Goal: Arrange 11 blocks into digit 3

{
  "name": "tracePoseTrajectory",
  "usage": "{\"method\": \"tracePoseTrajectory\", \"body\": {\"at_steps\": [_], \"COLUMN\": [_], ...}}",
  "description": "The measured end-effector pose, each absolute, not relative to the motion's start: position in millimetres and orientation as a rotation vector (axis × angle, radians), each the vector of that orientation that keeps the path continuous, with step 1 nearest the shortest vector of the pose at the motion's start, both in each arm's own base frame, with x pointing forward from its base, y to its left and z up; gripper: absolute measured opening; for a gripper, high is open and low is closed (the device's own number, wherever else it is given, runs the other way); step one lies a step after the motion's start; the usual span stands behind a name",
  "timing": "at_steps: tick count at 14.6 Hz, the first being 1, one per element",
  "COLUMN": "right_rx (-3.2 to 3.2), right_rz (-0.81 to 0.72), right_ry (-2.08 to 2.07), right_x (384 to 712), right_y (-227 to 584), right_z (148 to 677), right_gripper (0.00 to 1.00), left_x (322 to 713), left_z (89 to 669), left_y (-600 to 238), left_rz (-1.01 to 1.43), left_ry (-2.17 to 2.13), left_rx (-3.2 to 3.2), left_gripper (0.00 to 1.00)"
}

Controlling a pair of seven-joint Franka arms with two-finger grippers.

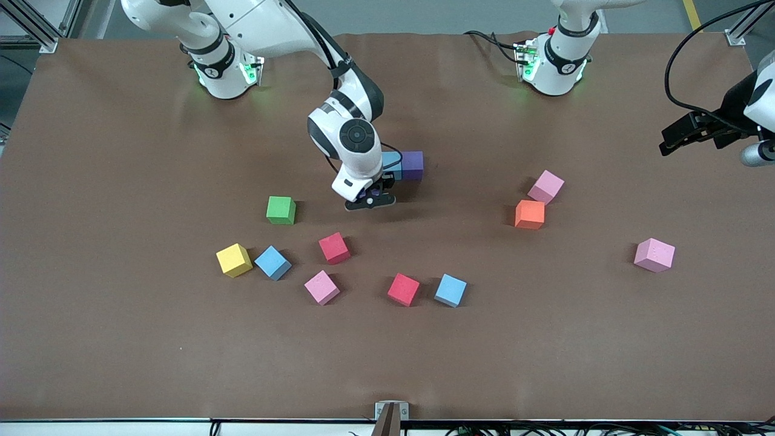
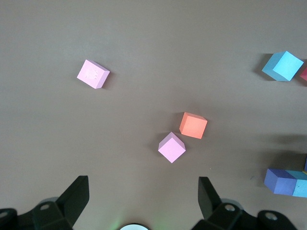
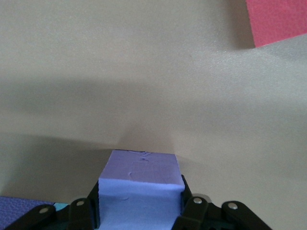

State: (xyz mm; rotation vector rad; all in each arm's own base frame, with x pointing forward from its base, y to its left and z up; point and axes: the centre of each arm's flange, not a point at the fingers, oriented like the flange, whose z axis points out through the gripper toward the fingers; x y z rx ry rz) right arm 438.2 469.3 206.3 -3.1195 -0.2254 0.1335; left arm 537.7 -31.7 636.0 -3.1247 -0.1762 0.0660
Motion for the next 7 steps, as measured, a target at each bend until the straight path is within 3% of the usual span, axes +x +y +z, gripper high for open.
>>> {"method": "tracePoseTrajectory", "body": {"at_steps": [7], "right_rx": [-3.141], "right_rz": [0.109], "right_ry": [-0.207], "right_x": [442.8], "right_y": [464.9], "right_z": [206.0], "right_gripper": [0.60], "left_x": [539.2], "left_z": [636.6], "left_y": [-31.7], "left_rz": [0.048], "left_ry": [-0.176], "left_rx": [-3.126], "left_gripper": [1.00]}}
